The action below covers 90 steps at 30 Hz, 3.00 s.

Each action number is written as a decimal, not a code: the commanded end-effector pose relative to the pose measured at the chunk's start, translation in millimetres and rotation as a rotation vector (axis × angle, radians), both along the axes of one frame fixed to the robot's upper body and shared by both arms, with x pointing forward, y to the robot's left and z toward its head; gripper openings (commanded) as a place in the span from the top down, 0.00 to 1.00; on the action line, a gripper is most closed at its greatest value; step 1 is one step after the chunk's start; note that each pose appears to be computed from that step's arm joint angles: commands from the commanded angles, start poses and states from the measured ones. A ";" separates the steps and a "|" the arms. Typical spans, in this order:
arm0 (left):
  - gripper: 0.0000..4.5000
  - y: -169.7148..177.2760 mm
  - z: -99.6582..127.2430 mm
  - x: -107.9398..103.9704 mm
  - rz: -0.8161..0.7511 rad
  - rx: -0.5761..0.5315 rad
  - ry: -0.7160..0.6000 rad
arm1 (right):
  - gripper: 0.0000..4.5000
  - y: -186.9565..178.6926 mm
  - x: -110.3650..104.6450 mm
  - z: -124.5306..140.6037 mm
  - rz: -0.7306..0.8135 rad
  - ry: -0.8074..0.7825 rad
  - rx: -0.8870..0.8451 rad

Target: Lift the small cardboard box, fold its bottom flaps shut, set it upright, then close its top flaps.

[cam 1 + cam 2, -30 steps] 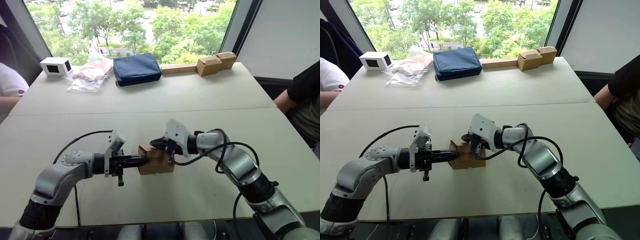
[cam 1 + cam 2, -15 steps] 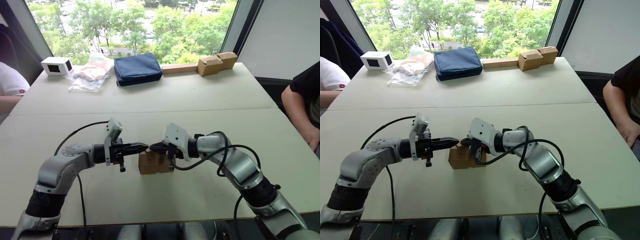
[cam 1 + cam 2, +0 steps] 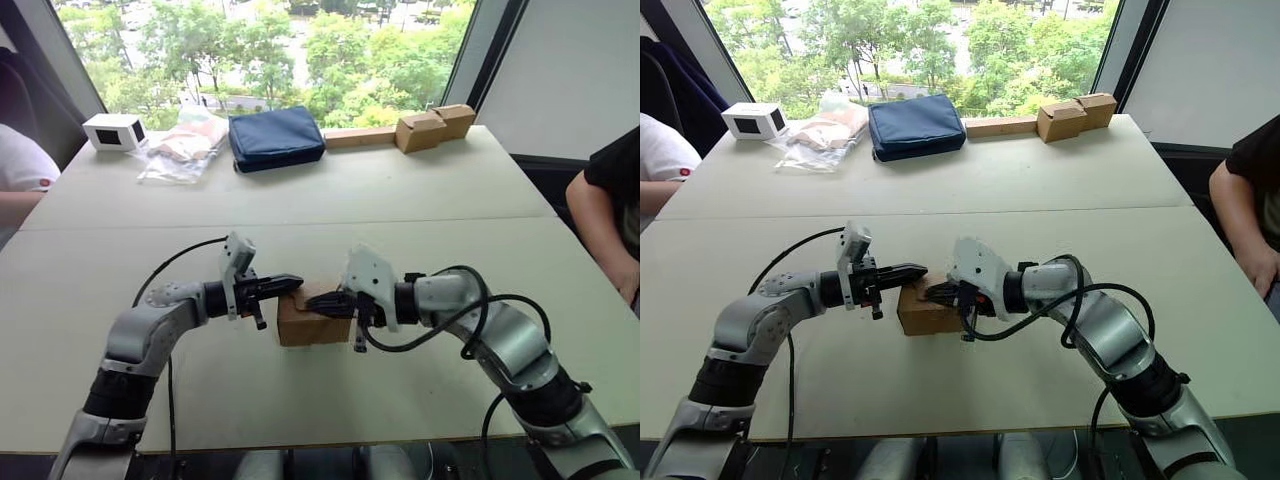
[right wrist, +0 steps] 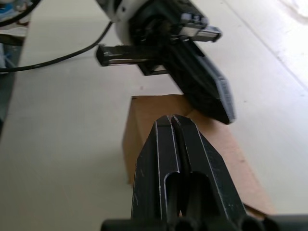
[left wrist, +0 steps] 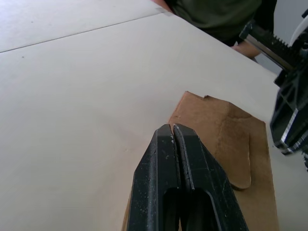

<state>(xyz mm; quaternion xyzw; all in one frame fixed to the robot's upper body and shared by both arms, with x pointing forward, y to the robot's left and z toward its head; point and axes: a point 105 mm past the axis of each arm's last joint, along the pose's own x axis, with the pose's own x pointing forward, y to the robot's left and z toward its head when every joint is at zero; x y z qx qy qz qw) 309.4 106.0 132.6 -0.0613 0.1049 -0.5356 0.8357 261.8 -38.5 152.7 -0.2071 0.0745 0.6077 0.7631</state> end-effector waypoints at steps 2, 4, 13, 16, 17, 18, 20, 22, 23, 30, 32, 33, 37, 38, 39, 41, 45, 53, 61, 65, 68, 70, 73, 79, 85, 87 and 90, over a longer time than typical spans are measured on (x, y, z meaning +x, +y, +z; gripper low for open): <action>0.99 -5.6 2.8 -2.7 -0.015 -0.016 0.002 | 1.00 1.3 -3.6 1.4 0.009 -0.036 -0.014; 0.99 -6.5 7.2 -3.3 -0.012 -0.035 0.004 | 1.00 1.4 -1.1 -2.1 -0.001 -0.049 -0.032; 0.99 -12.4 18.8 -7.8 -0.014 -0.042 0.032 | 1.00 0.4 9.3 -14.5 -0.024 -0.083 -0.092; 0.99 -14.7 18.9 -9.6 -0.018 -0.041 0.033 | 1.00 -0.1 12.9 -17.1 -0.035 -0.098 -0.104; 0.99 -15.1 19.0 -9.9 -0.018 -0.042 0.034 | 1.00 -0.3 14.0 -17.4 -0.038 -0.104 -0.106; 0.99 -15.3 19.1 -10.0 -0.018 -0.042 0.034 | 1.00 -0.4 14.9 -17.7 -0.040 -0.109 -0.109; 0.99 -16.3 18.4 -11.1 -0.023 -0.038 0.032 | 1.00 -1.2 18.7 -18.3 -0.054 -0.125 -0.117; 0.99 -16.4 17.7 -11.8 -0.026 -0.030 0.028 | 1.00 -1.8 20.4 -18.6 -0.060 -0.131 -0.119; 0.99 -16.0 17.3 -11.9 -0.025 -0.024 0.026 | 1.00 -2.2 20.8 -18.5 -0.062 -0.132 -0.118; 0.99 -11.0 11.3 -11.7 -0.034 0.026 0.012 | 1.00 -4.6 22.6 -17.6 -0.067 -0.155 -0.132; 0.99 -11.1 5.0 -12.8 -0.046 0.063 0.001 | 1.00 -3.4 17.5 -15.0 -0.052 -0.123 -0.103; 0.99 -11.2 1.8 -13.6 -0.052 0.080 -0.002 | 1.00 -3.1 15.0 -13.2 -0.044 -0.112 -0.091; 0.99 -11.4 -11.8 -18.7 -0.086 0.139 -0.015 | 1.00 -5.7 11.4 -11.5 -0.034 -0.119 -0.094; 0.99 -11.0 -14.3 -18.4 -0.085 0.145 -0.017 | 1.00 -6.8 9.8 -11.6 -0.030 -0.118 -0.097; 0.99 -10.1 -17.3 -17.9 -0.084 0.156 -0.019 | 1.00 -7.7 7.4 -11.0 -0.023 -0.110 -0.094; 0.99 -8.4 -20.4 -16.8 -0.081 0.164 -0.023 | 1.00 -7.9 4.5 -8.0 -0.017 -0.097 -0.074; 0.99 -5.6 -5.2 -14.0 -0.056 0.071 -0.023 | 1.00 -7.2 3.4 7.1 -0.043 -0.059 0.029; 0.99 0.5 32.7 -25.1 -0.040 0.049 -0.112 | 1.00 -19.5 22.7 26.3 -0.169 -0.063 0.139; 0.99 -5.5 19.5 -26.8 -0.031 0.119 -0.132 | 1.00 -14.8 24.6 9.5 -0.156 -0.073 0.083; 0.99 -13.6 13.4 -28.3 -0.043 0.138 -0.142 | 1.00 -10.3 24.2 1.2 -0.138 -0.077 0.050; 0.99 -17.5 8.4 -27.4 -0.046 0.139 -0.136 | 1.00 -8.9 24.6 -8.5 -0.139 -0.068 0.029; 0.99 -18.4 4.1 -25.5 -0.042 0.151 -0.133 | 1.00 -8.8 25.9 -16.4 -0.145 -0.063 0.012; 0.99 -18.6 -0.5 -25.0 -0.045 0.178 -0.132 | 1.00 -10.3 27.3 -25.7 -0.159 -0.057 -0.010; 0.99 -18.1 -0.9 -21.7 -0.016 0.176 -0.157 | 1.00 -13.5 29.5 -29.9 -0.176 -0.056 -0.013; 0.99 -6.9 33.0 -14.0 0.180 0.047 -0.273 | 1.00 -15.8 36.8 9.5 -0.218 -0.110 0.199; 0.99 5.3 49.8 -13.0 0.320 -0.023 -0.336 | 1.00 -22.0 36.1 23.8 -0.236 -0.096 0.287; 0.99 17.8 51.6 -17.7 0.376 -0.067 -0.241 | 1.00 -35.2 33.2 40.6 -0.265 -0.041 0.410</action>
